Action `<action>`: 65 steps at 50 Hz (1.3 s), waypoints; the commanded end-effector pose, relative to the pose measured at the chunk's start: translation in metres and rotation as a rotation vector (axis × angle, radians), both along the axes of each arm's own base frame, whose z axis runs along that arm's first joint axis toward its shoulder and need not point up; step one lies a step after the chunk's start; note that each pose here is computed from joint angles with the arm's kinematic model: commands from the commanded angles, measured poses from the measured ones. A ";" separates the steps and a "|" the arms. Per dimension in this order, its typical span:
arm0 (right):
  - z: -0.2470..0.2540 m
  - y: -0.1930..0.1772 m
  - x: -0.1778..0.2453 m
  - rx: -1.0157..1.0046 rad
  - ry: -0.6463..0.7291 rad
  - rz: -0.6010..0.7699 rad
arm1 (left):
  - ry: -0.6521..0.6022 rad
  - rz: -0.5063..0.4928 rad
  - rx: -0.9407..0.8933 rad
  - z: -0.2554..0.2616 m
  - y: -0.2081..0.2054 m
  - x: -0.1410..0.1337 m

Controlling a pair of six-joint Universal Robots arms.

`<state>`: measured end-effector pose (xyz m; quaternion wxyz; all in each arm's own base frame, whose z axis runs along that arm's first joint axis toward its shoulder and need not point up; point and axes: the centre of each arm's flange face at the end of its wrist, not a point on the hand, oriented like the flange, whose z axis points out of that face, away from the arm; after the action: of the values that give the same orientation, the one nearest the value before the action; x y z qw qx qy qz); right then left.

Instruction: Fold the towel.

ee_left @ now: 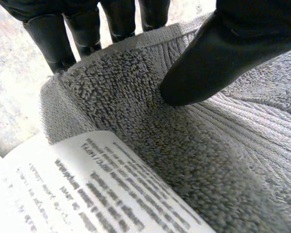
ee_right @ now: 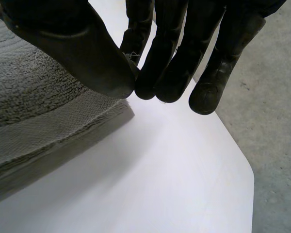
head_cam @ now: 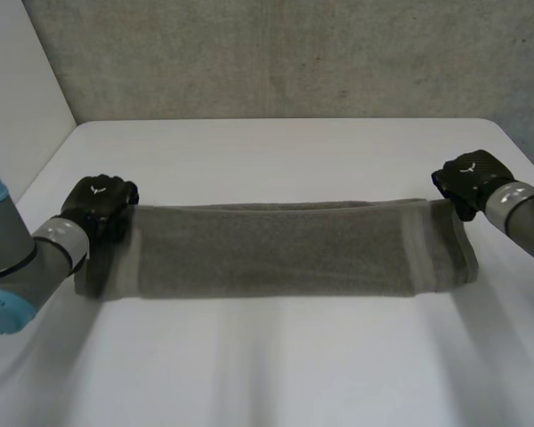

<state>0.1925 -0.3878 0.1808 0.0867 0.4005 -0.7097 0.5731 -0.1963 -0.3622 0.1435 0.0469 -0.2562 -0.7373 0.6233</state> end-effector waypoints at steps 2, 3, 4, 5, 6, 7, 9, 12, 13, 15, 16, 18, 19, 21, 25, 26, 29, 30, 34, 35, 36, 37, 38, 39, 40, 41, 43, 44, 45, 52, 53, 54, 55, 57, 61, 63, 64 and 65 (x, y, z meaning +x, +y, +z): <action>-0.012 -0.031 0.018 -0.038 -0.037 -0.061 | -0.001 -0.004 -0.056 -0.005 -0.033 -0.013; -0.012 -0.031 0.018 -0.038 -0.037 -0.061 | -0.005 0.007 -0.060 -0.008 -0.040 -0.014; -0.015 -0.035 0.021 -0.046 -0.040 -0.063 | -0.007 0.013 -0.058 -0.010 -0.045 -0.015; -0.015 -0.035 0.021 -0.046 -0.040 -0.063 | -0.007 0.013 -0.058 -0.010 -0.045 -0.016; -0.017 -0.039 0.025 -0.054 -0.039 -0.065 | -0.010 0.016 -0.050 -0.013 -0.049 -0.017; -0.019 -0.042 0.028 -0.062 -0.037 -0.069 | -0.012 0.013 -0.042 -0.016 -0.053 -0.020; -0.022 -0.045 0.030 -0.067 -0.032 -0.076 | -0.014 0.008 -0.032 -0.019 -0.054 -0.023; -0.024 -0.050 0.031 -0.081 -0.027 -0.099 | -0.020 0.000 -0.005 -0.024 -0.055 -0.028; -0.024 -0.051 0.032 -0.086 -0.023 -0.111 | -0.020 0.000 -0.005 -0.024 -0.055 -0.028; -0.023 -0.052 0.032 -0.093 -0.020 -0.124 | -0.032 0.018 0.022 -0.024 -0.055 -0.027; -0.023 -0.052 0.032 -0.093 -0.020 -0.124 | -0.032 0.019 0.022 -0.024 -0.055 -0.027; -0.021 -0.050 0.035 -0.096 -0.021 -0.127 | -0.038 0.033 0.026 -0.022 -0.054 -0.027; -0.021 -0.050 0.035 -0.096 -0.021 -0.127 | -0.040 0.047 0.028 -0.020 -0.054 -0.027; -0.024 -0.044 0.038 -0.078 -0.013 -0.122 | -0.040 0.050 0.032 -0.018 -0.051 -0.028; -0.008 -0.024 0.046 -0.057 -0.008 -0.098 | -0.025 0.035 -0.001 0.009 -0.038 -0.037; 0.007 -0.014 0.046 -0.056 -0.012 -0.088 | -0.025 0.035 -0.001 0.009 -0.038 -0.037; 0.023 0.007 0.041 -0.043 -0.011 -0.080 | -0.023 0.032 -0.009 0.025 -0.022 -0.034; 0.023 0.007 0.041 -0.043 -0.011 -0.080 | -0.018 0.029 -0.020 0.035 -0.012 -0.033; 0.033 0.039 0.031 -0.014 0.002 -0.083 | -0.010 0.020 -0.030 0.054 0.021 -0.028; 0.033 0.039 0.031 -0.014 0.002 -0.083 | -0.010 0.020 -0.030 0.054 0.021 -0.028; 0.036 0.051 0.029 -0.005 0.006 -0.083 | -0.003 0.015 -0.037 0.056 0.032 -0.028; 0.037 0.062 0.026 0.006 0.011 -0.081 | -0.003 0.015 -0.037 0.056 0.032 -0.028; 0.037 0.062 0.026 0.006 0.011 -0.081 | 0.007 0.012 -0.047 0.057 0.043 -0.028; 0.035 0.073 0.023 0.022 0.021 -0.077 | 0.021 0.012 -0.066 0.061 0.054 -0.026; 0.033 0.081 0.021 0.036 0.027 -0.076 | 0.021 0.012 -0.066 0.061 0.054 -0.026; 0.033 0.082 0.021 0.036 0.027 -0.076 | 0.040 0.014 -0.089 0.064 0.063 -0.024; 0.028 0.088 0.018 0.052 0.032 -0.081 | 0.060 0.017 -0.107 0.065 0.070 -0.022; 0.024 0.092 0.013 0.061 0.034 -0.091 | 0.083 0.019 -0.121 0.064 0.076 -0.021; 0.018 0.093 0.007 0.068 0.034 -0.107 | 0.084 0.019 -0.122 0.064 0.076 -0.021; -0.004 0.087 -0.005 0.039 0.010 -0.124 | 0.175 0.031 -0.143 0.047 0.085 -0.017; -0.009 0.086 -0.007 0.035 0.005 -0.123 | 0.183 0.031 -0.148 0.046 0.084 -0.017; -0.009 0.086 -0.007 0.035 0.005 -0.123 | 0.183 0.031 -0.148 0.046 0.084 -0.017; -0.014 0.084 -0.008 0.034 0.004 -0.120 | 0.185 0.033 -0.151 0.045 0.084 -0.017; -0.022 0.081 -0.008 0.042 0.001 -0.116 | 0.182 0.032 -0.140 0.042 0.084 -0.017; -0.039 0.072 -0.009 0.063 -0.010 -0.115 | 0.178 0.033 -0.129 0.038 0.084 -0.017; -0.042 0.068 -0.012 0.065 -0.012 -0.121 | 0.178 0.034 -0.128 0.038 0.083 -0.017; -0.043 0.066 -0.014 0.062 -0.016 -0.126 | 0.177 0.037 -0.127 0.037 0.083 -0.016; -0.045 0.064 -0.016 0.069 -0.019 -0.129 | 0.177 0.037 -0.127 0.037 0.083 -0.016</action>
<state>0.1821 -0.3146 0.1449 0.1061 0.3577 -0.7485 0.5482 -0.2131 -0.2783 0.1822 0.0866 -0.1882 -0.6909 0.6926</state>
